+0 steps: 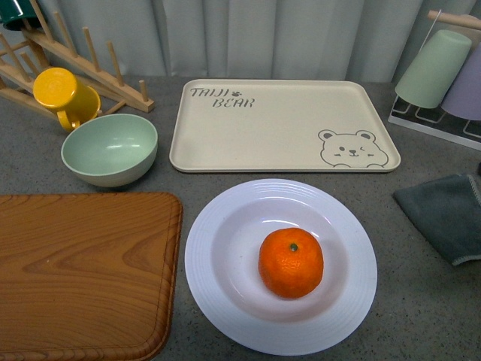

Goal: Place orange and plate with both arms

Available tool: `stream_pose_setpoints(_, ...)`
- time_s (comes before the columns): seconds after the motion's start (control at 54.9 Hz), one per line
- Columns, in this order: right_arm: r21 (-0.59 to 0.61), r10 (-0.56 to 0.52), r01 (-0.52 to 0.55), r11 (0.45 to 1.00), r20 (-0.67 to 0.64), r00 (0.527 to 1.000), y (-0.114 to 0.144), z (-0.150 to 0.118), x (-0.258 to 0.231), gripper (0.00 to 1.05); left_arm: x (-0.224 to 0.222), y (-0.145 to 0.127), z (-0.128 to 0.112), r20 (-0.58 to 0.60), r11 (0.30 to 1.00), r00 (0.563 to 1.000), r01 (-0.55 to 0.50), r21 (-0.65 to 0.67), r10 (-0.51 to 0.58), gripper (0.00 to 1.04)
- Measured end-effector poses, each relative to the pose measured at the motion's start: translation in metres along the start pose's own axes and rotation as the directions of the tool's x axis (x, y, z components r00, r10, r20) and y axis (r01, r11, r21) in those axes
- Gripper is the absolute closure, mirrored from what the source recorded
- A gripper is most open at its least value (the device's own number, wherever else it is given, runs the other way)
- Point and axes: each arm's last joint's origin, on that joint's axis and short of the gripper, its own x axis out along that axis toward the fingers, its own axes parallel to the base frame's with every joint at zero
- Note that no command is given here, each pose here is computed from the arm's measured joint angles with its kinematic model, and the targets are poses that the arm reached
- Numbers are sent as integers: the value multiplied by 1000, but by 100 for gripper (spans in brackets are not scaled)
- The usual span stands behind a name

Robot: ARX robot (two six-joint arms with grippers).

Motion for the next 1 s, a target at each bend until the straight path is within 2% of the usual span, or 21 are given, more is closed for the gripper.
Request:
stream_pose_setpoints(0.109,130,103,-87,988,-120,987,-13,-8,28,9,0,0,0,0,1000,1000,0,0,0,6)
stream_pose_setpoints(0.219,209,154,-115,971,-181,971,-21,-16,48,9,0,0,0,0,1000,1000,0,0,0,6)
stream_pose_setpoints(0.601,423,322,-211,881,-209,923,-28,-21,113,9,0,0,0,0,1000,1000,0,0,0,6)
stream_pose_setpoints(0.82,444,360,-228,866,-240,902,-11,-24,140,9,0,0,0,0,1000,1000,0,0,0,6)
stream_pose_setpoints(1.002,452,366,-231,862,-239,899,-7,-23,146,9,0,0,0,0,1000,1000,0,0,0,6)
